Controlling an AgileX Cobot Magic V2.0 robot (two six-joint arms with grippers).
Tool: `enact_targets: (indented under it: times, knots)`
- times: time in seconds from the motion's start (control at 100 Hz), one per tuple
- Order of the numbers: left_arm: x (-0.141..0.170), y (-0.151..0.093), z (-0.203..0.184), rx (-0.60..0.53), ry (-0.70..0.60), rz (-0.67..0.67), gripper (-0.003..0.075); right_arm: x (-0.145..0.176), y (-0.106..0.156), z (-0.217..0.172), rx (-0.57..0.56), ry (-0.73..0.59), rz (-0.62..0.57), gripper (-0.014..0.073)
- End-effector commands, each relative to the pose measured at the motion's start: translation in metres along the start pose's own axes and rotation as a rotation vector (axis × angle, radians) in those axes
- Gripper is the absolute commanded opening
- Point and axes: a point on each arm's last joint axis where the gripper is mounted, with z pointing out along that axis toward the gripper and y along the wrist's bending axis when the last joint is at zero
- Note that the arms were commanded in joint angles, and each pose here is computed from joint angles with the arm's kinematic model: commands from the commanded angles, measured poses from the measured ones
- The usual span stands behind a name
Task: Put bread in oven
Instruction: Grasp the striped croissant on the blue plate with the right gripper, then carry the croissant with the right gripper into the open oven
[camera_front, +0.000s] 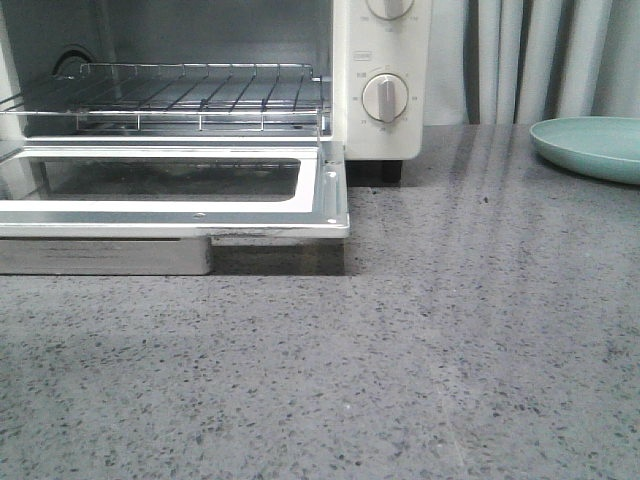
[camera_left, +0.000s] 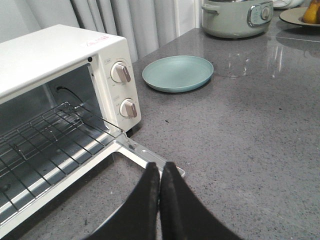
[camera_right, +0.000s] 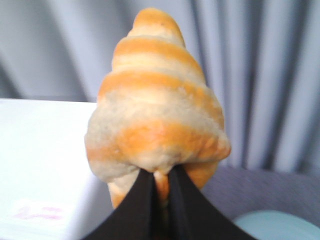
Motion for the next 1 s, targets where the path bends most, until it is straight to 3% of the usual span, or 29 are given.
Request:
enact_targets:
  times: [0.0, 0.22, 0.43, 0.66, 0.99]
  knots:
    - [-0.014, 0.005, -0.004, -0.045, -0.086, -0.034, -0.0022, -0.033, 0.029, -0.028, -0.106, -0.148, -0.099, -0.0069]
    - [-0.015, 0.004, -0.004, -0.043, -0.09, -0.039, -0.0022, -0.031, 0.12, -0.044, -0.412, -0.186, -0.216, -0.0069]
    - [-0.016, 0.002, -0.004, -0.02, -0.104, -0.061, -0.0022, 0.009, 0.18, -0.02, -0.525, -0.035, -0.324, -0.0069]
    - [-0.015, 0.0, -0.004, 0.011, -0.093, -0.065, -0.0022, 0.052, 0.204, 0.019, -0.508, 0.146, -0.406, -0.0069]
    - [-0.015, 0.0, -0.004, 0.013, -0.095, -0.068, -0.0022, 0.083, 0.214, 0.057, -0.437, 0.18, -0.58, -0.0069]
